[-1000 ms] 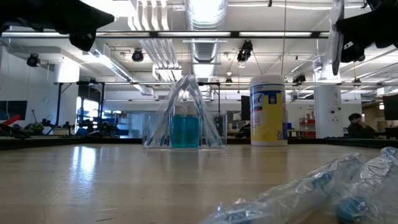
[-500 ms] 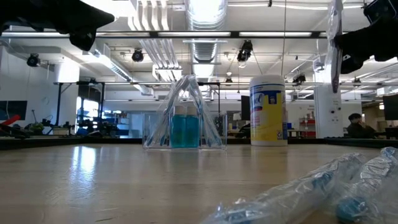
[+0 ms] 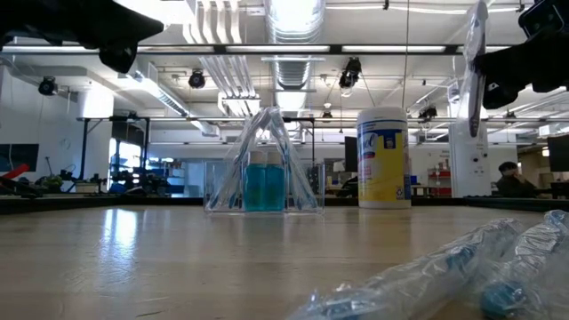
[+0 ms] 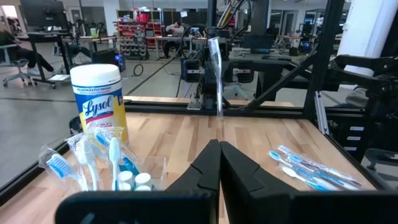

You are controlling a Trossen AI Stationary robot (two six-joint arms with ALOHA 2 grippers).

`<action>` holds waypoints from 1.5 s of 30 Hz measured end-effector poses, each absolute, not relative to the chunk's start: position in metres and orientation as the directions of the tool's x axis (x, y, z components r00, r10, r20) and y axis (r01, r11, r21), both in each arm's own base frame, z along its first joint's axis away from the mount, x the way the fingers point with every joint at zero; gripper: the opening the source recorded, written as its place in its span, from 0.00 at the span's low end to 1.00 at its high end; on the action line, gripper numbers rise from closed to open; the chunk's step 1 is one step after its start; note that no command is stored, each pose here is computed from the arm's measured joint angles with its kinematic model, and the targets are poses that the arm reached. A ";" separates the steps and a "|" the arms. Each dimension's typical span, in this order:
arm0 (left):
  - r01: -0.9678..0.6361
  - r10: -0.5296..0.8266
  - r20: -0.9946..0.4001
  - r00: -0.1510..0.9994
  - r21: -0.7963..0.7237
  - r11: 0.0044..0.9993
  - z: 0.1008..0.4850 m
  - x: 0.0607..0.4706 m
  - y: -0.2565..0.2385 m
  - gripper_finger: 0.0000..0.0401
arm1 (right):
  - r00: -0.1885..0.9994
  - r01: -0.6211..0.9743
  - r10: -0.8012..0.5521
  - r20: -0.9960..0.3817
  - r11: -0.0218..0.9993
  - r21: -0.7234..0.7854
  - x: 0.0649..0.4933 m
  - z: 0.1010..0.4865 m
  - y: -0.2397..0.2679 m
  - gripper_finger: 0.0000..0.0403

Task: Pick & Place toothbrushing station
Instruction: Put the purple toothbrush into the transparent organizer

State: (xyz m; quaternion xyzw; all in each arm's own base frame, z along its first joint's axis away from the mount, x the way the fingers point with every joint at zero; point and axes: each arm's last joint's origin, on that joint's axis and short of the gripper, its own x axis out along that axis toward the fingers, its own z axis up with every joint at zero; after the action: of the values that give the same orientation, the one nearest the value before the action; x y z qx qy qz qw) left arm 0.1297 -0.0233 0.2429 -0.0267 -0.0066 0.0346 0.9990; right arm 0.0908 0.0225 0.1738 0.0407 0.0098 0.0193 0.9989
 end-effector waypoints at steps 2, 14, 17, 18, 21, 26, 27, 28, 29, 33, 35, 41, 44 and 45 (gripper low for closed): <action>-0.069 0.069 0.010 0.998 -0.053 0.996 0.243 0.130 -0.023 0.02 | 1.000 -0.024 0.025 -0.019 0.996 0.081 0.091 0.174 0.022 0.03; -0.070 0.070 -0.001 0.998 -0.049 0.996 0.238 0.130 -0.023 0.02 | 1.000 -0.015 0.017 -0.017 0.995 0.095 0.091 0.174 0.022 0.03; -0.070 0.070 -0.001 0.998 -0.049 0.996 0.238 0.130 -0.023 0.02 | 1.000 -0.017 0.016 0.010 0.994 0.106 0.091 0.177 0.022 0.03; -0.070 0.070 -0.002 0.998 -0.048 0.996 0.238 0.130 -0.023 0.02 | 1.000 -0.017 0.016 0.018 0.994 0.109 0.092 0.178 0.022 0.03; -0.070 0.070 -0.002 0.998 -0.049 0.996 0.238 0.130 -0.023 0.02 | 0.998 -0.014 0.008 0.055 0.992 0.124 0.094 0.182 0.023 0.03; -0.070 0.070 0.002 0.998 -0.050 0.996 0.238 0.130 -0.023 0.02 | 0.997 0.048 -0.055 0.056 0.991 0.125 0.099 0.191 0.023 0.03; -0.070 0.070 0.003 0.998 -0.049 0.996 0.238 0.130 -0.023 0.02 | 0.997 0.058 -0.064 0.046 0.991 0.121 0.101 0.194 0.023 0.03; -0.070 0.071 0.003 0.998 -0.045 0.997 0.238 0.130 -0.023 0.02 | 0.997 0.064 -0.069 0.039 0.991 0.118 0.103 0.197 0.023 0.03; -0.071 0.071 0.003 0.997 -0.039 0.997 0.238 0.130 -0.023 0.02 | 0.997 0.071 -0.074 0.030 0.991 0.114 0.106 0.200 0.023 0.03; -0.078 0.078 0.002 0.997 -0.034 0.996 0.238 0.130 -0.023 0.02 | 0.995 0.102 -0.102 -0.005 0.989 0.102 0.119 0.216 0.024 0.03; -0.087 0.087 0.002 0.996 -0.034 0.996 0.238 0.130 -0.023 0.02 | 0.993 0.120 -0.120 -0.010 0.988 0.094 0.128 0.226 0.025 0.03; -0.089 0.089 0.002 0.996 -0.034 0.996 0.238 0.130 -0.023 0.02 | 0.981 0.175 -0.171 -0.086 0.984 0.035 0.165 0.250 0.026 0.03; -0.089 0.089 0.002 0.996 -0.034 0.995 0.238 0.130 -0.023 0.02 | 0.970 0.214 -0.210 -0.123 0.977 0.022 0.188 0.259 0.023 0.03; -0.089 0.089 0.002 0.996 -0.034 0.995 0.238 0.130 -0.023 0.02 | 0.966 0.225 -0.221 -0.137 0.974 0.015 0.196 0.261 0.022 0.03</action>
State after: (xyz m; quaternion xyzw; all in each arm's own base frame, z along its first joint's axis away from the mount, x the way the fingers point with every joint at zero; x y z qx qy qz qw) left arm 0.1304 -0.0230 0.2382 -0.0169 -0.0017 0.0444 0.9989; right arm 0.1961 0.0216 0.2614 0.0153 0.0672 -0.1125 0.9913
